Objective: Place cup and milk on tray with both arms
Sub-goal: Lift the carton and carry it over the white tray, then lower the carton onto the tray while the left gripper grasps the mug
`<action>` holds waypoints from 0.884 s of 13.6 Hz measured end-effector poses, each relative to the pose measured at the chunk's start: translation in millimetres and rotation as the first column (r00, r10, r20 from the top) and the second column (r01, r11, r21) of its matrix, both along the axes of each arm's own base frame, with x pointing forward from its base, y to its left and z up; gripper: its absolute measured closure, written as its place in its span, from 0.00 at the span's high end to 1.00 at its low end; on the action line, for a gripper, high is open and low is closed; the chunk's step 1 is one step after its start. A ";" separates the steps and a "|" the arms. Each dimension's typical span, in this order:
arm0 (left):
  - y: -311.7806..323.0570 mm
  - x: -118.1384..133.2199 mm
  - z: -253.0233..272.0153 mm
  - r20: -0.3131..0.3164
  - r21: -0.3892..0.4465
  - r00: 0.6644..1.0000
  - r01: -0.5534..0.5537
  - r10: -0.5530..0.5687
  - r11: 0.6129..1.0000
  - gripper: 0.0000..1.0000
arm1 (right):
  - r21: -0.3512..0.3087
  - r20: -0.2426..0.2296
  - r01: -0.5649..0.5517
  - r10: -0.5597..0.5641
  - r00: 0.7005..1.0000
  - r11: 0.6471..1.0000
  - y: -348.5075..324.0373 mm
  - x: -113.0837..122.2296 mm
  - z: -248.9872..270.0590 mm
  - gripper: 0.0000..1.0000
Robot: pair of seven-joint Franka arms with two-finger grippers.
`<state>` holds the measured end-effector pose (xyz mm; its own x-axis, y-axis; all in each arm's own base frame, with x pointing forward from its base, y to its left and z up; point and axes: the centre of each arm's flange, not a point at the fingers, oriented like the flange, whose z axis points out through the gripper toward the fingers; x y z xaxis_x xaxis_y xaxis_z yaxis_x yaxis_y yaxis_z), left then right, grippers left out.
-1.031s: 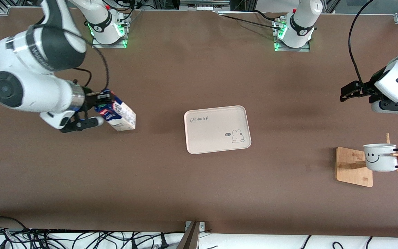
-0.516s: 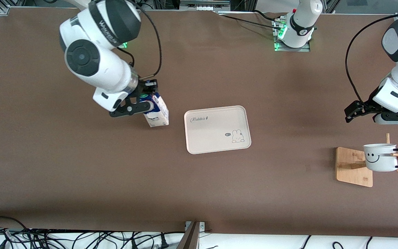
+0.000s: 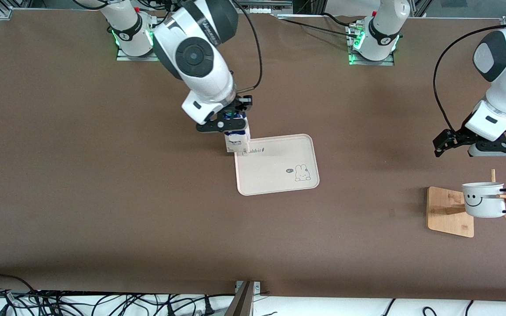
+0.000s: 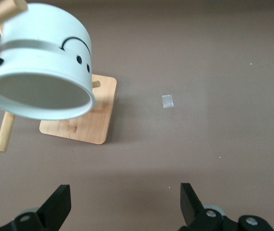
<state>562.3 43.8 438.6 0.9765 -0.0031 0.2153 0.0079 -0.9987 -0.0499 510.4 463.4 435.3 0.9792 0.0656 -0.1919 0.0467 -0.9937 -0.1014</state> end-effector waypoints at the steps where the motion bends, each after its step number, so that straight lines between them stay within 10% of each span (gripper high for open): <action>1: 0.6 0.6 -0.3 0.015 0.013 1.000 0.010 -0.010 1.000 1.00 | -0.006 -0.009 -0.007 0.006 1.000 1.000 4.1 1.3 -10.4 0.50; 7: 0.7 17.6 11.1 0.218 0.089 0.973 0.055 -0.074 0.994 1.00 | 0.029 -0.090 -0.055 0.057 0.994 0.998 10.3 14.5 -35.8 0.50; 12: 11.8 25.8 -12.1 0.251 0.093 0.966 0.042 -0.065 0.995 1.00 | 0.054 -0.119 -0.069 0.076 0.990 0.996 16.7 20.3 -36.3 0.49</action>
<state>588.1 55.6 426.5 0.8879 -0.0832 0.4525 -0.0219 -0.9900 -0.1391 530.7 480.0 399.0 0.9414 0.1480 -0.3032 0.1029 -0.9818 -0.1600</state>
